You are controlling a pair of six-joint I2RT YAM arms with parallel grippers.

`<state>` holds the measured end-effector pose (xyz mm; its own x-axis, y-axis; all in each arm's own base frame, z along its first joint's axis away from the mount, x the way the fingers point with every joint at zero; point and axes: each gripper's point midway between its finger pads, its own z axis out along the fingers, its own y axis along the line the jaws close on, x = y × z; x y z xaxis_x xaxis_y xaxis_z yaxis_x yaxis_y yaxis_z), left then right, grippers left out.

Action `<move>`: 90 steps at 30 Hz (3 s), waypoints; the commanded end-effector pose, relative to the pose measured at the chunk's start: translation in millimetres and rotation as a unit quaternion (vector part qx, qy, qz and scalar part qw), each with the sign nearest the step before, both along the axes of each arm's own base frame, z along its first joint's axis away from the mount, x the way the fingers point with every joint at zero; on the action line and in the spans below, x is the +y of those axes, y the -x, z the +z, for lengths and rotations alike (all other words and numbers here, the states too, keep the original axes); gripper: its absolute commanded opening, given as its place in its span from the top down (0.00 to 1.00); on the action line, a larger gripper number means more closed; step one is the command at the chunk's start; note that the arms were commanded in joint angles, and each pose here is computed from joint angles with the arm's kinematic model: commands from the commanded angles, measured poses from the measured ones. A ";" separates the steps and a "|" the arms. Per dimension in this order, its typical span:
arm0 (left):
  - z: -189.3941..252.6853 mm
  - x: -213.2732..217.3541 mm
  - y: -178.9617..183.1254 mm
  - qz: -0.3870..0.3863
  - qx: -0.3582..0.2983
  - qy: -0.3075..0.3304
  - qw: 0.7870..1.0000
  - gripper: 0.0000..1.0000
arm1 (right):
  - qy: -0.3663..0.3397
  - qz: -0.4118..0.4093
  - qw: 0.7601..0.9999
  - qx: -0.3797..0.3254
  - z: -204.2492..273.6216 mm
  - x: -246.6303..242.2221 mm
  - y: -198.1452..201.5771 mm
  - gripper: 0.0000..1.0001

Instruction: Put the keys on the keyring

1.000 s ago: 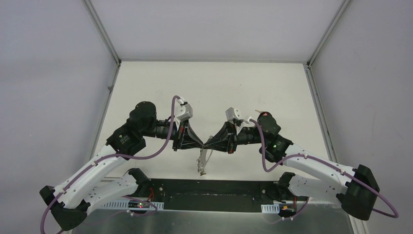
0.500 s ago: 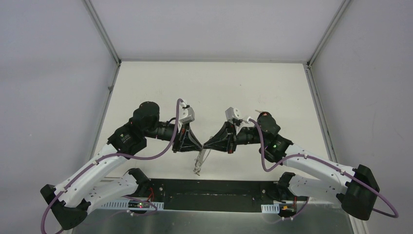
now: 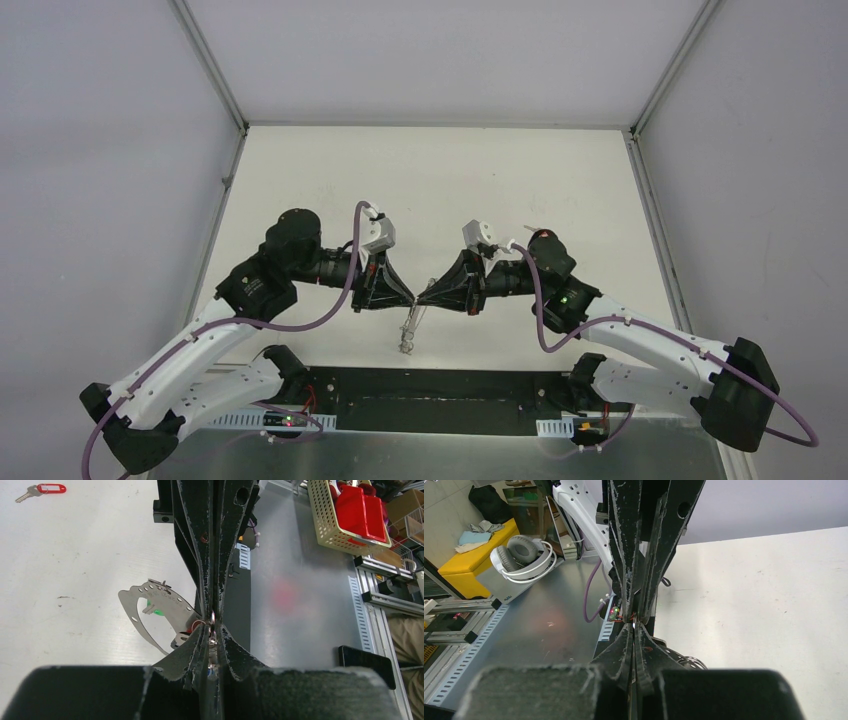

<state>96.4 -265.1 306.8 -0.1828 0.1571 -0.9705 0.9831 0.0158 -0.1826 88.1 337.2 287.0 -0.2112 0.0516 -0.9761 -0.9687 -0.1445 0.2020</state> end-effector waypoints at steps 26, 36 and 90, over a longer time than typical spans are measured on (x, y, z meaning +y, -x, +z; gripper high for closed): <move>14.7 12.7 -22.8 0.037 -0.055 -0.088 0.994 1.00 | -0.023 -0.062 0.998 -0.016 11.9 -6.2 -15.5 0.46; -24.4 33.5 -48.5 0.077 -0.021 -0.257 0.963 1.00 | -0.006 -0.102 0.995 -0.003 -2.0 -14.1 -23.7 0.35; -149.4 12.9 -159.9 0.436 0.135 -0.211 0.864 0.01 | 0.157 -0.483 0.807 0.300 -126.1 -118.4 -98.1 0.00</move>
